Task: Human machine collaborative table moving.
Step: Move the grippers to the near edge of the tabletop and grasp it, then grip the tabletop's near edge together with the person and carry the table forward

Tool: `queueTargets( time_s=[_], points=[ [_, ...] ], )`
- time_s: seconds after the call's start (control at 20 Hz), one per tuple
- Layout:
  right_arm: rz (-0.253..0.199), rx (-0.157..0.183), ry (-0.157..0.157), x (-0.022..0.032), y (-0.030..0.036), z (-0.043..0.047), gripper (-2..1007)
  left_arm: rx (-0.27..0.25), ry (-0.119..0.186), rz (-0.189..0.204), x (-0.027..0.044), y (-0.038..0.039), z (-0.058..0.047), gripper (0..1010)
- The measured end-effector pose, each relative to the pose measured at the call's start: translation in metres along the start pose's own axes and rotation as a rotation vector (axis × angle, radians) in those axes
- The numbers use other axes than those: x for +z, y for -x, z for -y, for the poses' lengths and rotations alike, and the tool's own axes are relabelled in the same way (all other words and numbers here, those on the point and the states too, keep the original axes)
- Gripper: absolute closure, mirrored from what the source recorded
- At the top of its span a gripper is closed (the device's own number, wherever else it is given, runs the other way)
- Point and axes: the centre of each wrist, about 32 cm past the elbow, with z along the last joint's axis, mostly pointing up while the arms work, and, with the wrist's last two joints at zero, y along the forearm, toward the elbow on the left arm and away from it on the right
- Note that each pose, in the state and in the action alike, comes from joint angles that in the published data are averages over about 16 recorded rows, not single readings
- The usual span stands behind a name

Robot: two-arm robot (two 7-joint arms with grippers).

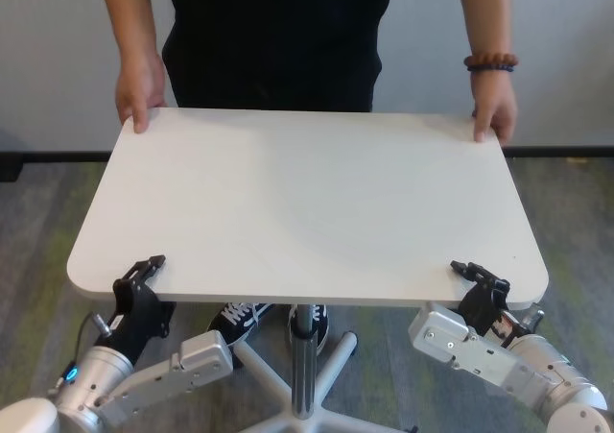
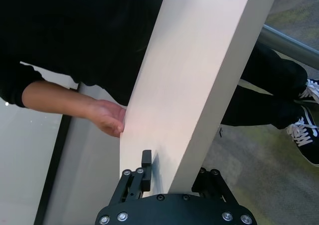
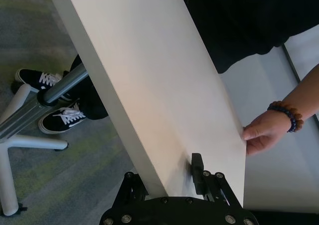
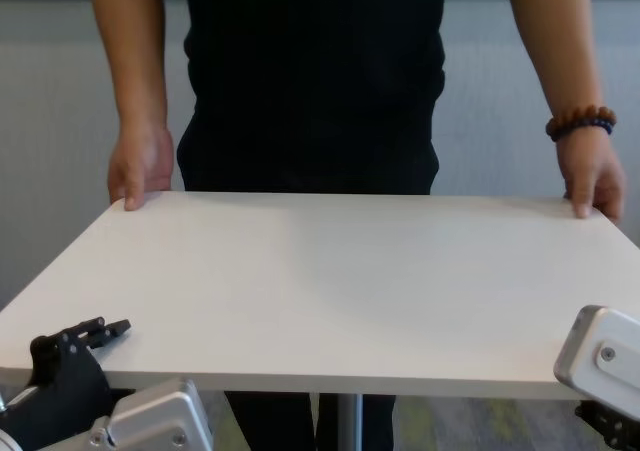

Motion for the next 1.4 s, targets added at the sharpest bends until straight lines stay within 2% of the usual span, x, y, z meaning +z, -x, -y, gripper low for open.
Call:
queueTargets(
  time_s=[0.25, 0.5, 1.4],
  points=[
    [0.000, 0.000, 0.000, 0.0000, 0.0000, 0.0000, 577, 0.000, 0.000, 0.000, 0.0000, 0.0000, 0.0000, 608],
    [0.000, 0.000, 0.000, -0.0001, 0.0000, 0.0000, 581, 0.000, 0.000, 0.000, 0.0000, 0.0000, 0.0000, 660],
    [-0.001, 0.001, 0.000, -0.0001, -0.0005, 0.0000, 581, -0.003, 0.003, 0.000, -0.0001, 0.0000, -0.0001, 695]
  ],
)
